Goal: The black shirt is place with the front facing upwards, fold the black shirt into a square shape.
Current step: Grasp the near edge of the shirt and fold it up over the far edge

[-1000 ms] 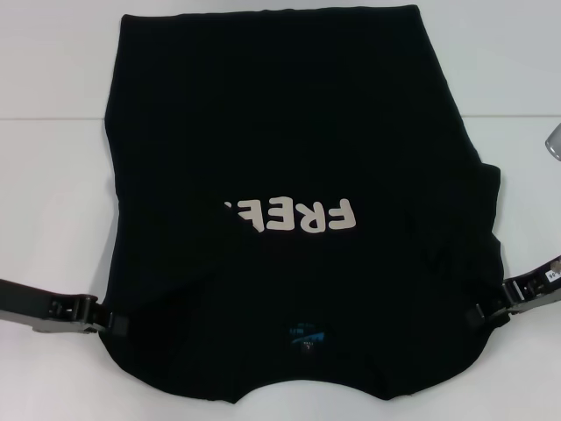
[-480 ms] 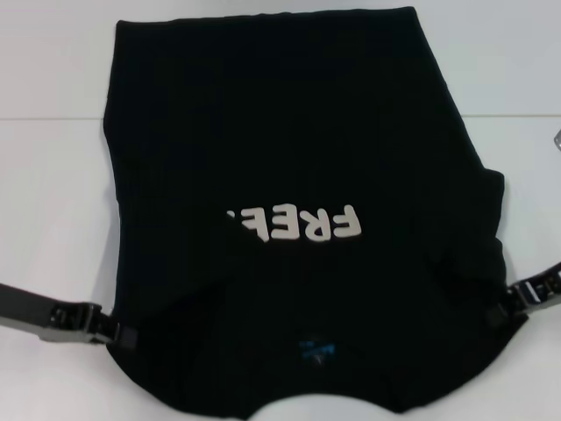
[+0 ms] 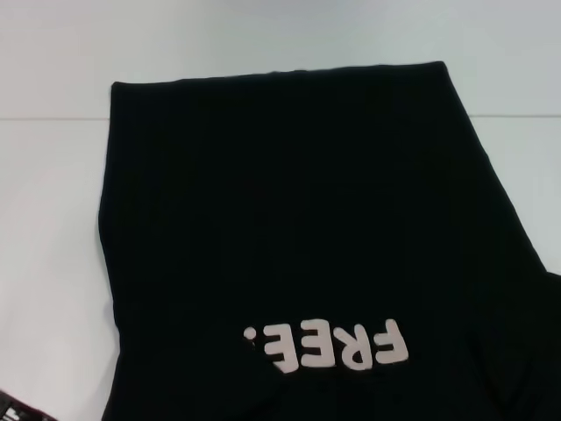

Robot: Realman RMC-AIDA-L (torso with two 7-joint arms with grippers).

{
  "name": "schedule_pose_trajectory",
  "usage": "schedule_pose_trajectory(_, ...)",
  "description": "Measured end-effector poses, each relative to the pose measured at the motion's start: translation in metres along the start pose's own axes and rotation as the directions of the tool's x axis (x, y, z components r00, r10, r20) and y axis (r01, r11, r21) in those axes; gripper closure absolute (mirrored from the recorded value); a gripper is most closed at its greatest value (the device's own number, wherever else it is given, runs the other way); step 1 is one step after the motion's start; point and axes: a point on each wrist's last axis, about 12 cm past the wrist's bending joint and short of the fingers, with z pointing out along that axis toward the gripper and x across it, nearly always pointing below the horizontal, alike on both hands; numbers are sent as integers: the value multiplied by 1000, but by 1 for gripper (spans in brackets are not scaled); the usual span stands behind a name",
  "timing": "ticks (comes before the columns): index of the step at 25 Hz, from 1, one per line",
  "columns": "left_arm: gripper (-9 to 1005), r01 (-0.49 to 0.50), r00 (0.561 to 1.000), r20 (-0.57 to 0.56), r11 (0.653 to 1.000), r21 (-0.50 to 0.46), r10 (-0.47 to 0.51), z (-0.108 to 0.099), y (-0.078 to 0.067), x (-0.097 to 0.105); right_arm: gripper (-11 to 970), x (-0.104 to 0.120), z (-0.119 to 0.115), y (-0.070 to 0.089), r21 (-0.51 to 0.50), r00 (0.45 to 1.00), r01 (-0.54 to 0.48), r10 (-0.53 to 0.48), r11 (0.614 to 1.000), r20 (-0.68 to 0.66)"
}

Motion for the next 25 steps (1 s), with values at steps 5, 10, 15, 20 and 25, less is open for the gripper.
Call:
schedule_pose_trajectory(5, 951, -40, 995, 87, 999, 7, 39, -2, -7, -21, 903, -6, -10, -4, -23, 987, -24, 28, 999, 158)
schedule_pose_trajectory(10, 951, -4, 924, 382, 998, -55, 25, -31, -12, -62, 903, -9, -56, -23, -76, 846, -154, 171, 985, 505)
schedule_pose_trajectory(15, 951, 94, 787, 617, 983, -156, 23, -47, 3, -90, 903, -8, -80, -45, -127, 586, -231, 242, 965, 774)
schedule_pose_trajectory(20, 950, 84, 621, 780, 982, -168, 80, -36, 16, -99, 902, -25, -63, -57, -111, 443, -277, 229, 954, 867)
schedule_pose_trajectory(25, 950, 123, 537, 836, 970, -210, 113, -24, 28, -105, 902, -49, -48, -57, -54, 378, -296, 169, 954, 910)
